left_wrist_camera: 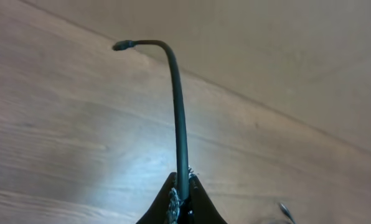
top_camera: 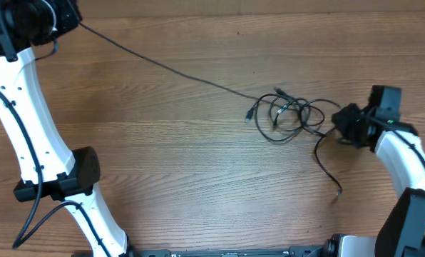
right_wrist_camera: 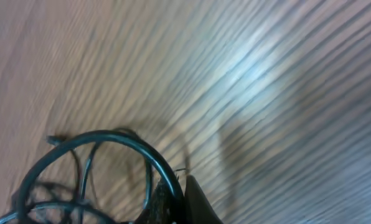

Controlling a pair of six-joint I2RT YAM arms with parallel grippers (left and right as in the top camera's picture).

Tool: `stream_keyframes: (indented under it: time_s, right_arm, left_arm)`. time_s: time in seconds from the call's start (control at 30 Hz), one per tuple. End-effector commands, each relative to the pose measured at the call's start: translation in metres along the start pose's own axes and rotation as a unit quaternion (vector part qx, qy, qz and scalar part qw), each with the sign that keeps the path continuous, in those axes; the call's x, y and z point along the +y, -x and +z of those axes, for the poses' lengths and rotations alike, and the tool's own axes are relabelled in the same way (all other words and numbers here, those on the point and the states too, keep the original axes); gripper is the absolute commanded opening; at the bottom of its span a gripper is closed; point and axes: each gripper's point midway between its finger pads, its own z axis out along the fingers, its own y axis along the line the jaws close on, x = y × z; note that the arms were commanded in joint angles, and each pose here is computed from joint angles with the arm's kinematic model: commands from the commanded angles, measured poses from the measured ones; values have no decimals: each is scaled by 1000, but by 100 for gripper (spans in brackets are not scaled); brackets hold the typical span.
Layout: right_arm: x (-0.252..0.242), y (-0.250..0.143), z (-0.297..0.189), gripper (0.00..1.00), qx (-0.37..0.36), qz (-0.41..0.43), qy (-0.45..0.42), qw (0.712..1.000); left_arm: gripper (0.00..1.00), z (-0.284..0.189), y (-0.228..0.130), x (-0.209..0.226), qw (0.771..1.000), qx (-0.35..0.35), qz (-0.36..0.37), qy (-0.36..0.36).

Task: Untangle cables
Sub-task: 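Pull the left gripper far to the upper left, stretching the cable out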

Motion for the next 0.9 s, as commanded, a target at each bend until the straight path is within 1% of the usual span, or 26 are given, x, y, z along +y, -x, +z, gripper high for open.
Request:
stream_keyframes:
  time_s: [0.0, 0.03, 0.07, 0.13, 0.17, 0.2, 0.27, 0.33, 0.4, 0.5, 0.57, 0.63, 0.73, 0.87]
  right_arm:
    - [-15, 38, -22, 6, -66, 7, -43, 997]
    - [-16, 40, -23, 14, -66, 11, -42, 997]
    - [-14, 39, -23, 18, -61, 2, -35, 998]
    - [-2, 33, -23, 24, -40, -32, -3, 999]
    - [0, 31, -22, 25, -36, -34, 3, 999]
    - [15, 23, -23, 29, -11, -44, 45, 998]
    - [25, 17, -25, 33, 6, -46, 75, 996]
    - [31, 13, -26, 39, 15, -47, 92, 995]
    - [30, 12, -26, 44, 18, -46, 90, 995]
    - [27, 8, -26, 47, 26, -44, 86, 995]
    - [29, 0, -27, 48, 46, -41, 95, 994]
    - [36, -8, -29, 48, 64, -66, 118, 989]
    - [41, -14, -31, 48, 77, -71, 136, 985]
    - [56, -21, -39, 46, 97, -75, 182, 976]
  left_arm:
    - [4, -29, 25, 32, 998, -55, 1, 36]
    - [4, -31, 26, 40, 997, -57, -7, 44]
    - [4, -33, 26, 47, 997, -54, -14, 49]
    - [4, -32, 21, 51, 997, -43, -19, 54]
    - [4, -32, 20, 52, 997, -41, -19, 55]
    - [4, -29, 13, 46, 998, -28, -18, 49]
    - [5, -26, 7, 36, 999, -15, -13, 35]
    - [5, -22, -4, 14, 1000, 4, -3, 2]
    - [5, -18, -11, -4, 1000, 14, 10, -17]
    - [5, -13, -24, -33, 998, 30, 34, -38]
    - [5, -8, -34, -46, 997, 40, 49, -39]
    - [4, 0, -50, -61, 995, 62, 69, -40]
    - [4, 14, -67, -76, 992, 87, 88, -37]
    - [4, 36, -85, -89, 987, 111, 110, -26]
